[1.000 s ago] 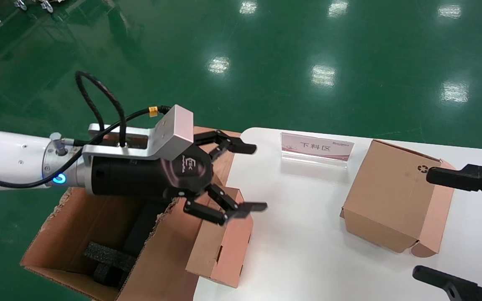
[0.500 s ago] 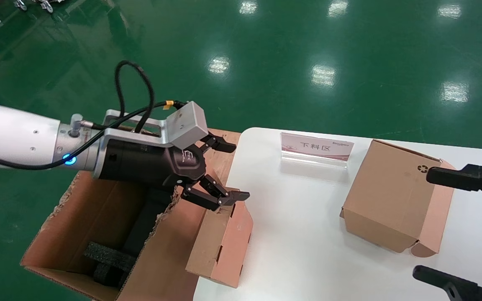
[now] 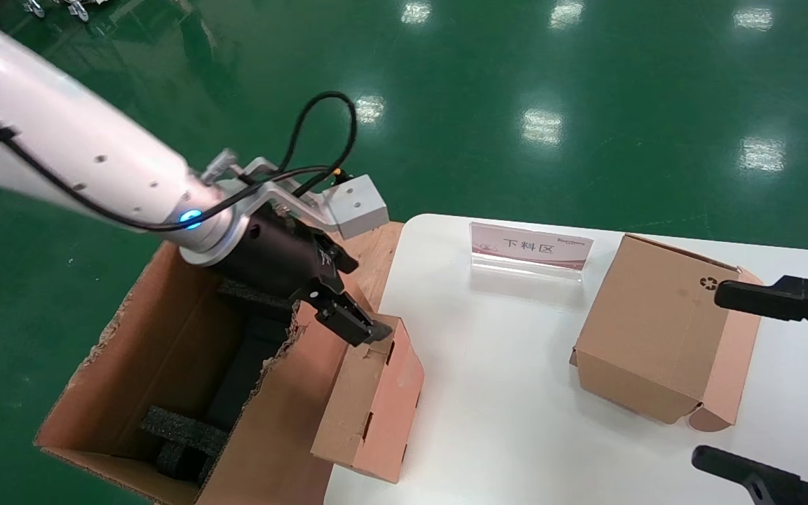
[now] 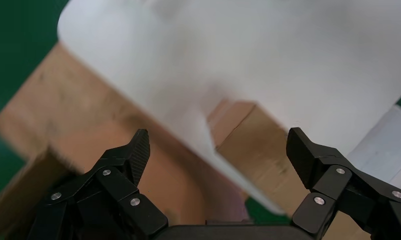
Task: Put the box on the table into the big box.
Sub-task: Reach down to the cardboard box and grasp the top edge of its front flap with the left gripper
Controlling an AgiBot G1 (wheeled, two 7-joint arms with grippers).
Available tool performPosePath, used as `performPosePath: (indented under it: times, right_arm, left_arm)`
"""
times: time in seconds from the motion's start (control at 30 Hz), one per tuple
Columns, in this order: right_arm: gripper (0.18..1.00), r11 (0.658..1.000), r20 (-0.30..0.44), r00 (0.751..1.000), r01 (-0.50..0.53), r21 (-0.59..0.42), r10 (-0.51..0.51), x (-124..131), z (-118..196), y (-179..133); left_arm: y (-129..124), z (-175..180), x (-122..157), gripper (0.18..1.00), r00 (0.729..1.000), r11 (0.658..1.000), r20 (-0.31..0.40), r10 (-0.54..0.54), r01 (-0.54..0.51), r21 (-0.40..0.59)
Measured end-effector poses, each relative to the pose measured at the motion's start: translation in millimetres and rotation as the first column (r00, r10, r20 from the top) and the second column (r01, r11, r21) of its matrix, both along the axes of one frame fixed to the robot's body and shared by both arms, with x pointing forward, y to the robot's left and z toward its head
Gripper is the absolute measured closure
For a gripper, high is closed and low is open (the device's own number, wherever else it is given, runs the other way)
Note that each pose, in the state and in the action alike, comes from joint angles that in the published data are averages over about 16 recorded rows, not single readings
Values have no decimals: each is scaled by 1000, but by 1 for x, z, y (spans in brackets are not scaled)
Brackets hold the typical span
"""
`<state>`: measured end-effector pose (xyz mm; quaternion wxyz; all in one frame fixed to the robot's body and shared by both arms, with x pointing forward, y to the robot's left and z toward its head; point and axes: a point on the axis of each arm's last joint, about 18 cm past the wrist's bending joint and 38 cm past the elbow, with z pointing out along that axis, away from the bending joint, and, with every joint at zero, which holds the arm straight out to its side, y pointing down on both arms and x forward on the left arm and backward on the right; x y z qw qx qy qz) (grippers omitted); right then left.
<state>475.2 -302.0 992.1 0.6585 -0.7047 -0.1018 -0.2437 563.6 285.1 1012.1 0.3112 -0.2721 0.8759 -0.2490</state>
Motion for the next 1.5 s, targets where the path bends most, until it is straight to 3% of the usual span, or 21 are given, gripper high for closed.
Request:
performPosePath:
  times: [0.3, 0.53, 0.8, 1.5]
  right_arm:
    - [184, 1000, 0, 1000, 0, 0, 0, 0, 0, 0]
    - [184, 1000, 0, 1000, 0, 0, 0, 0, 0, 0]
    - [184, 1000, 0, 1000, 0, 0, 0, 0, 0, 0]
    - [183, 1000, 0, 1000, 0, 0, 0, 0, 0, 0]
  left_arm:
    - [-25, 16, 8, 188, 967, 959, -11, 256, -252, 126]
    - [-39, 25, 5, 188, 934, 921, 7, 357, -353, 166]
    - [-48, 28, -4, 188, 921, 910, -25, 389, -380, 165]
    - [-60, 25, -40, 188, 906, 933, -224, 359, -341, 115]
